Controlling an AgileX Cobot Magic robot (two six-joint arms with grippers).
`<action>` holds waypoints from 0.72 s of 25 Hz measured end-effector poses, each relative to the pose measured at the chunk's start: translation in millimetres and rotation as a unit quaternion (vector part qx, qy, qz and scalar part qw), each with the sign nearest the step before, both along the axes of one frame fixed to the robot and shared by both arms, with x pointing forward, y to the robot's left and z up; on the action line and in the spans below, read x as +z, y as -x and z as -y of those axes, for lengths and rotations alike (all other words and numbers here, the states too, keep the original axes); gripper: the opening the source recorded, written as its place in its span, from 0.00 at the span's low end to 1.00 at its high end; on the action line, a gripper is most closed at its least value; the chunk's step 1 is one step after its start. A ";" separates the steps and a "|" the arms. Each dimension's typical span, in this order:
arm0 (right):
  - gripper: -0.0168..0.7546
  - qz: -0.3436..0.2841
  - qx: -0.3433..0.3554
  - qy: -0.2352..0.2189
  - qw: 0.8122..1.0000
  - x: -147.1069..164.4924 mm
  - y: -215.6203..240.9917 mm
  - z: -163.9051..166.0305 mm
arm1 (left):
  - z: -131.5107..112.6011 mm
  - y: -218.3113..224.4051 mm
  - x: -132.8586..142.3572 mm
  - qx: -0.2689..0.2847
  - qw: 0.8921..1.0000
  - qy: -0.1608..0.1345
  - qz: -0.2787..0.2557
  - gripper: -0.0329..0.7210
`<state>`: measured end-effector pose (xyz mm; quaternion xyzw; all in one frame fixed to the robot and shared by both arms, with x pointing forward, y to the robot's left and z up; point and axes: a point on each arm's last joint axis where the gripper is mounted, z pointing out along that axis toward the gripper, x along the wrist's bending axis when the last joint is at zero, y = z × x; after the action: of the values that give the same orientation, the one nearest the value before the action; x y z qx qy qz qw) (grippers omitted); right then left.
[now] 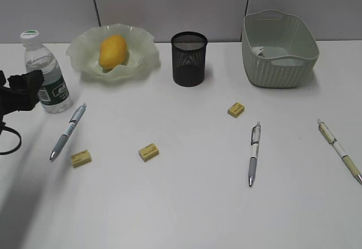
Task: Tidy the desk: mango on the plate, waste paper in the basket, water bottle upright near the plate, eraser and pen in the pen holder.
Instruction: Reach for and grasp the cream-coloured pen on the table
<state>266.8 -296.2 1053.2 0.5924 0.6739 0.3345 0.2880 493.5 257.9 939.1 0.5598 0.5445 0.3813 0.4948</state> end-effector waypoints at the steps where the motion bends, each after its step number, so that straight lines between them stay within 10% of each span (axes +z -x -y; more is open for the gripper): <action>1: 0.78 0.000 0.000 0.000 1.000 0.0 0.0 0.0 | 1.1 0.5 6.5 -0.007 1.000 -0.005 -0.022 0.84; 8: 0.76 0.000 0.000 0.000 1.000 0.0 0.0 0.0 | 4.3 -3.7 59.7 -0.027 0.977 -0.050 -0.207 0.83; 18: 0.76 0.000 0.000 0.000 1.000 -0.1 0.0 0.1 | -0.8 19.3 102.5 -0.025 0.873 -0.094 -0.478 0.82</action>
<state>266.8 -296.3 1053.1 0.5925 0.6741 0.3339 0.2881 474.2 258.7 1041.6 0.7308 0.6621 0.1041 0.1290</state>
